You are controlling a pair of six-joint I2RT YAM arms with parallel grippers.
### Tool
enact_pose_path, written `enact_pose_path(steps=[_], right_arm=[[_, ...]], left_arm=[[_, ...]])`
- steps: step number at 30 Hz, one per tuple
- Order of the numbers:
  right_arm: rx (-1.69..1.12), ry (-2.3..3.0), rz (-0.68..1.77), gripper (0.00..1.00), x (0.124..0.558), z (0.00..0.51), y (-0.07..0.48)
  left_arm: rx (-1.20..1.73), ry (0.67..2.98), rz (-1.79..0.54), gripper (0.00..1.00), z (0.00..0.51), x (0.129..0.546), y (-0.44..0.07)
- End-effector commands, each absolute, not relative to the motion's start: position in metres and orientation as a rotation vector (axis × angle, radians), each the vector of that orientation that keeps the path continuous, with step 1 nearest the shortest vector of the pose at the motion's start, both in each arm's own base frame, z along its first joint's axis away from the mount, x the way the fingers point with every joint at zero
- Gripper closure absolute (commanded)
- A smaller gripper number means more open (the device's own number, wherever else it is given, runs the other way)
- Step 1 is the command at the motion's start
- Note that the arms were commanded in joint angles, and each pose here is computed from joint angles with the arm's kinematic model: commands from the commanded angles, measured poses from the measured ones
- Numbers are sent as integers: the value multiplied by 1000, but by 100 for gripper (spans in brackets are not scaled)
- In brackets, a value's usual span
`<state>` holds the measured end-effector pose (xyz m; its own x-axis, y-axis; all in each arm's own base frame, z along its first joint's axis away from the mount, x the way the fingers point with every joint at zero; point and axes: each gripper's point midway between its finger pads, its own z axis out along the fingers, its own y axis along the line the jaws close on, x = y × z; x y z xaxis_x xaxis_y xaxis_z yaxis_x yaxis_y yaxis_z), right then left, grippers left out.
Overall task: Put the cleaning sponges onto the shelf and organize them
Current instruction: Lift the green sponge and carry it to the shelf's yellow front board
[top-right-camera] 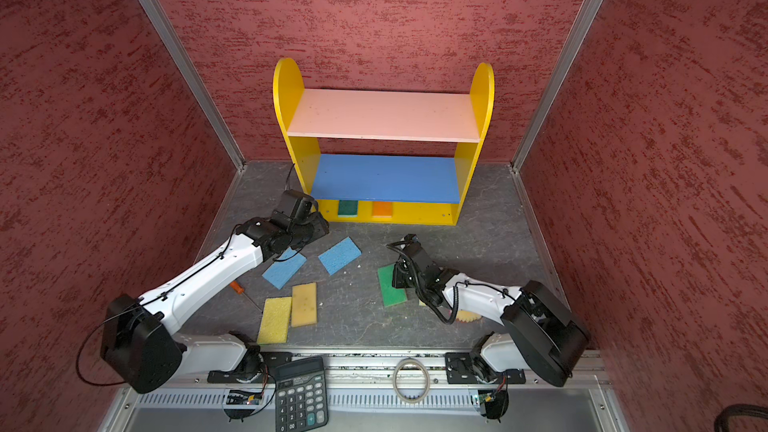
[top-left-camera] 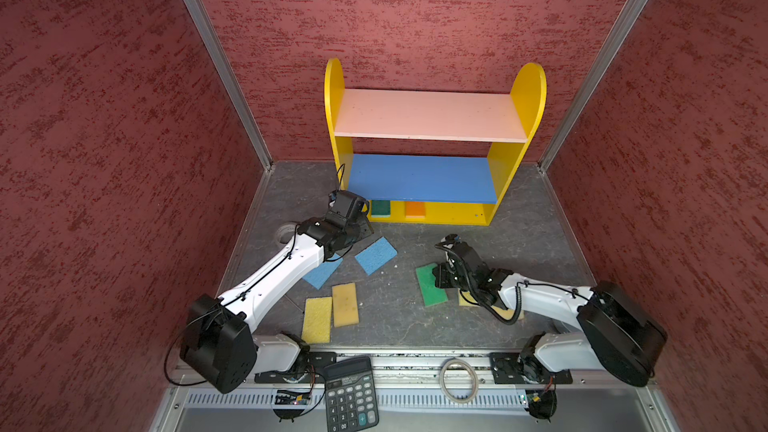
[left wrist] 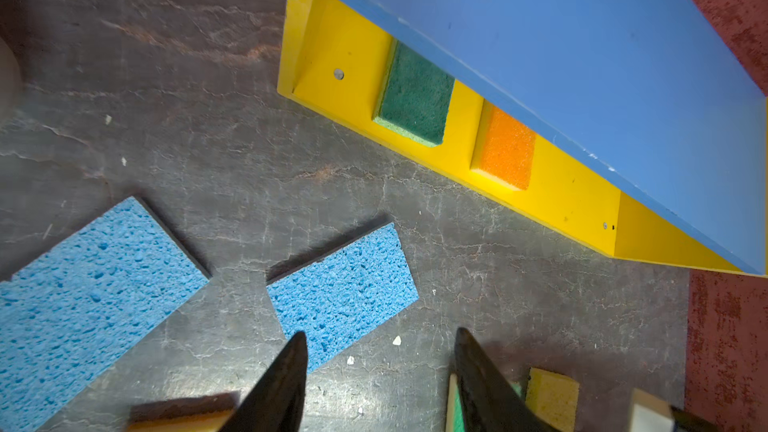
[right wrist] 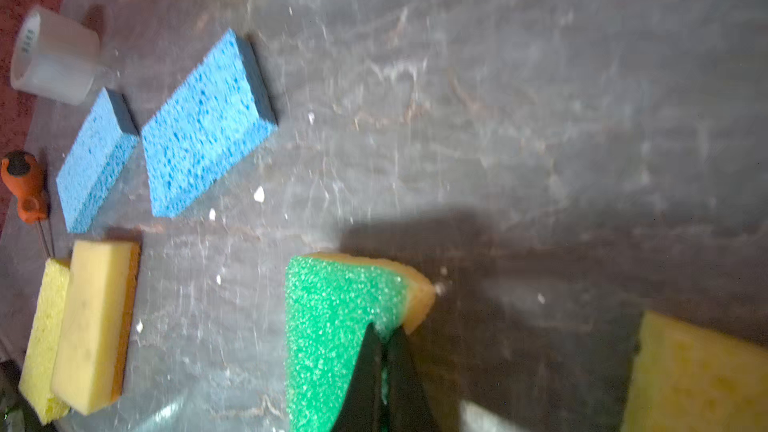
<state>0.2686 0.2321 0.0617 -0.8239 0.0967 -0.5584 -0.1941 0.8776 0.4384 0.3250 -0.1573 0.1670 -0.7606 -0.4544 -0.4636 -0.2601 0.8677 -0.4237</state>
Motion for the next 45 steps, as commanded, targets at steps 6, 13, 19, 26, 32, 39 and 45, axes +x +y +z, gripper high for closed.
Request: enact_pose_path(steps=[6,13,19,26,32,39,45], right_arm=[[38,2243,370,100,354,103,187],[152,2117,250,100,407,112,156],[186,2037,137,100,435,109,143],[295,2036,98,64,443,113,133],[355,2045,273,56,407,128,142],[338,2155,555,85,346,97,199],[410,2198,683,100,322,70,210]], left_arm=[[-536,2501,-495,44,142,323,-156],[-534,2522,-487,44,129,314,-149],[-576,2516,-518,43,119,303,-143],[-589,2536,-504,38,111,299,-138],[-603,2533,-521,36,108,300,-139],[-621,2532,-534,34,105,299,-141],[-617,2542,-530,34,105,299,-142]])
